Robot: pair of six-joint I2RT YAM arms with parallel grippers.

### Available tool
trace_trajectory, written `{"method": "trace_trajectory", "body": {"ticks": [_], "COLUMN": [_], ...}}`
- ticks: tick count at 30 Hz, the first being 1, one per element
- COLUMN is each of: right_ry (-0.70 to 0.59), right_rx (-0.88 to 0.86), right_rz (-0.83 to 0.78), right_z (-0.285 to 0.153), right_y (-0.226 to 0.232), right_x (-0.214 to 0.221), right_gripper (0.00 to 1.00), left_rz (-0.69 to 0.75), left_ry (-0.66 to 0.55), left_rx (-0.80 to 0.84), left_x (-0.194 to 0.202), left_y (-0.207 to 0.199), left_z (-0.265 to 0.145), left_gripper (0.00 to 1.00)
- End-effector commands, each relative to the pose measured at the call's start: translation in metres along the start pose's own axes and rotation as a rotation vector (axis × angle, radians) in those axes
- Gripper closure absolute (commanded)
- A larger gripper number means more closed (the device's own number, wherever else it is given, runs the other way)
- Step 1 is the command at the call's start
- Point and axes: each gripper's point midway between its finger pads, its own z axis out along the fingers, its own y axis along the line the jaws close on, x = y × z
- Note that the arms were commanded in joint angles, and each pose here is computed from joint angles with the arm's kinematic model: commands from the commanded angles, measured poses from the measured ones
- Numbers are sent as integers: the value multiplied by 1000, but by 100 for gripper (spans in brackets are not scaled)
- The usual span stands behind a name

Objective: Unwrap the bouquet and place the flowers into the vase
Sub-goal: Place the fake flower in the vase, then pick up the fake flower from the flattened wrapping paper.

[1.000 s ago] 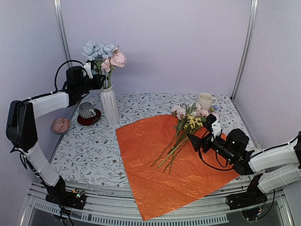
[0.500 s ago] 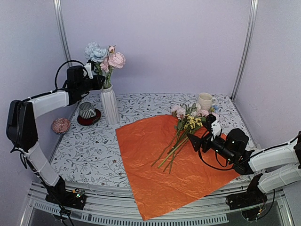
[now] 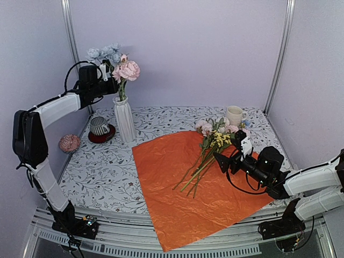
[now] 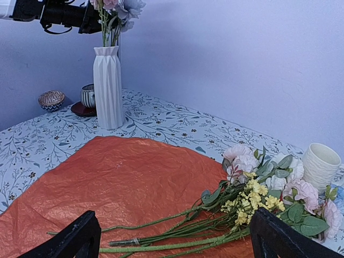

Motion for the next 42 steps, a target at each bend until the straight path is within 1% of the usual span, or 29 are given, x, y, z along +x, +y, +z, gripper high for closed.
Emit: {"method": "trace_trajectory", "body": {"ticks": [1,4,9,15,17,21,26,30,38,42], "right_ry": [-13,-12,-9,-8,-9,-8,-4,-1,11,35], "right_rx": [-17,-19,-28,-29,-29,-31,-30,-29,-21,12], "right_rz": [-7,-8,-10,-9,-10,-8,-5,-3,11,47], "right_z": [5,5,6,6,6,6,6,7,9,14], "right_y": [2,3,4,4,5,5,5,5,3,-2], "right_x": [-8,-7,-7,-7,-7,-7,-7,-6,-4,-4], "right_gripper": [1,1,1,1,1,1,1,1,1,1], "left_rz": [-14,-21,-32,-56,-63,-75,-82,-86,-88,-96], "left_ry": [-8,-12,16,50,46,47,59,58,87,134], "left_rx": [28,46,91,55,40,6,-45,-62,-79,-83], "left_x": [-16,-21,-14,1,6,20,37,47,77,93], "left_y": [-11,-16,-27,-22,-19,-11,-1,1,3,2], "left_z": [0,-3,-5,-14,-21,-33,-50,-71,-121,-146], "left_gripper": [77,75,72,71,67,52,43,38,32,29]}}
